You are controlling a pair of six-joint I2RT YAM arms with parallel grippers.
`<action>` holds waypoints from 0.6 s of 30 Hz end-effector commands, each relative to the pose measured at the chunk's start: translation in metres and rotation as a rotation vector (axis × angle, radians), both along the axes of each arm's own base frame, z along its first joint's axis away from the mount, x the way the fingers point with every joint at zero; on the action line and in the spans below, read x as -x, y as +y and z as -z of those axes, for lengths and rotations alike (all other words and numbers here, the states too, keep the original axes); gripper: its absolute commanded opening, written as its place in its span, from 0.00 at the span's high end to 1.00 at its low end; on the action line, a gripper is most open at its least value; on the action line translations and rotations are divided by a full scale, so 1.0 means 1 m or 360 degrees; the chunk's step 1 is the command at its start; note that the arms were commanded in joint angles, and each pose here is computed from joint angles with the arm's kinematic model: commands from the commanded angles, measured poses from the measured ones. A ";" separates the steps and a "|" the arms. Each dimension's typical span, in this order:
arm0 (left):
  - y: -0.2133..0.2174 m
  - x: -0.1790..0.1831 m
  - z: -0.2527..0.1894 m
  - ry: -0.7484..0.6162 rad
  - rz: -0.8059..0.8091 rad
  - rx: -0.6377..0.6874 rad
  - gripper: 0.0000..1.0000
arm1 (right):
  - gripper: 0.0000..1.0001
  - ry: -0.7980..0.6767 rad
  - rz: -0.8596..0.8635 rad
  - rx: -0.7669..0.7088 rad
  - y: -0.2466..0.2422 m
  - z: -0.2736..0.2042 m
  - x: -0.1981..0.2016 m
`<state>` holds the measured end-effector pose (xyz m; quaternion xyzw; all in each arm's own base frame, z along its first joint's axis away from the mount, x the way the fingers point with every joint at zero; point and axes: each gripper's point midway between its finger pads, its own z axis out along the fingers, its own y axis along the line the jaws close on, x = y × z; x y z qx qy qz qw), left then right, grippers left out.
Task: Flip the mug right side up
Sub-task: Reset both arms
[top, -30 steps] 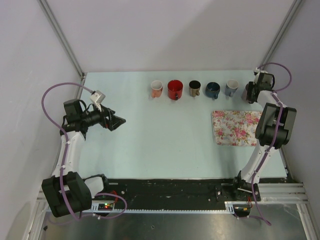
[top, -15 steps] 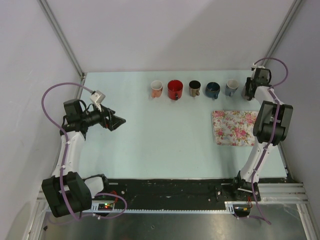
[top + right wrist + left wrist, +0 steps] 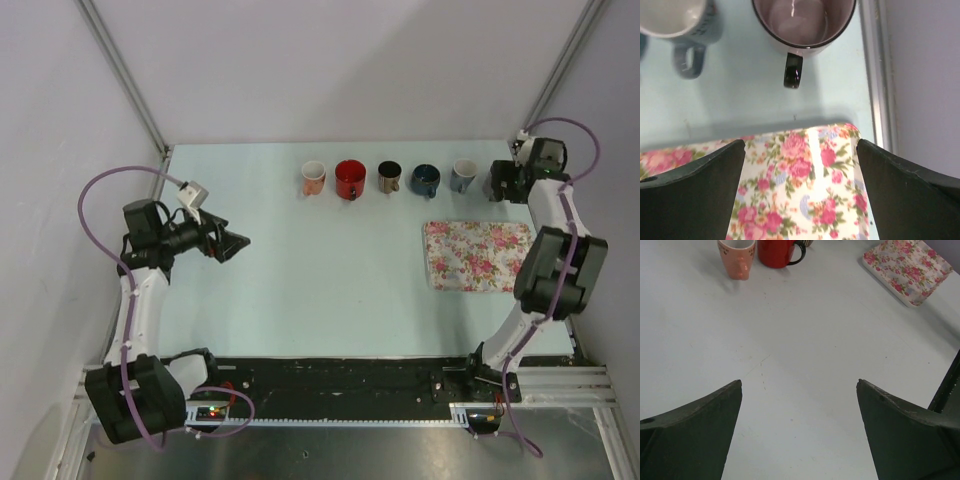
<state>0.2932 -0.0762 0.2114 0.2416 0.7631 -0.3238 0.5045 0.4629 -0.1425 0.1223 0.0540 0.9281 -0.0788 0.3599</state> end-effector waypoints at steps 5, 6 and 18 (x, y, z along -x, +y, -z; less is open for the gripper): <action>0.038 -0.002 -0.032 -0.0086 -0.0404 -0.0192 0.00 | 0.01 -0.0199 -0.0364 -0.0162 0.063 -0.105 0.091; 0.042 0.002 -0.032 -0.0069 -0.0439 -0.0226 0.00 | 0.01 -0.0208 -0.0433 -0.0201 0.074 -0.110 0.102; 0.060 0.064 -0.066 -0.0465 -0.0750 -0.0524 0.00 | 0.01 -0.0993 -0.1000 -0.0147 0.186 -0.230 0.252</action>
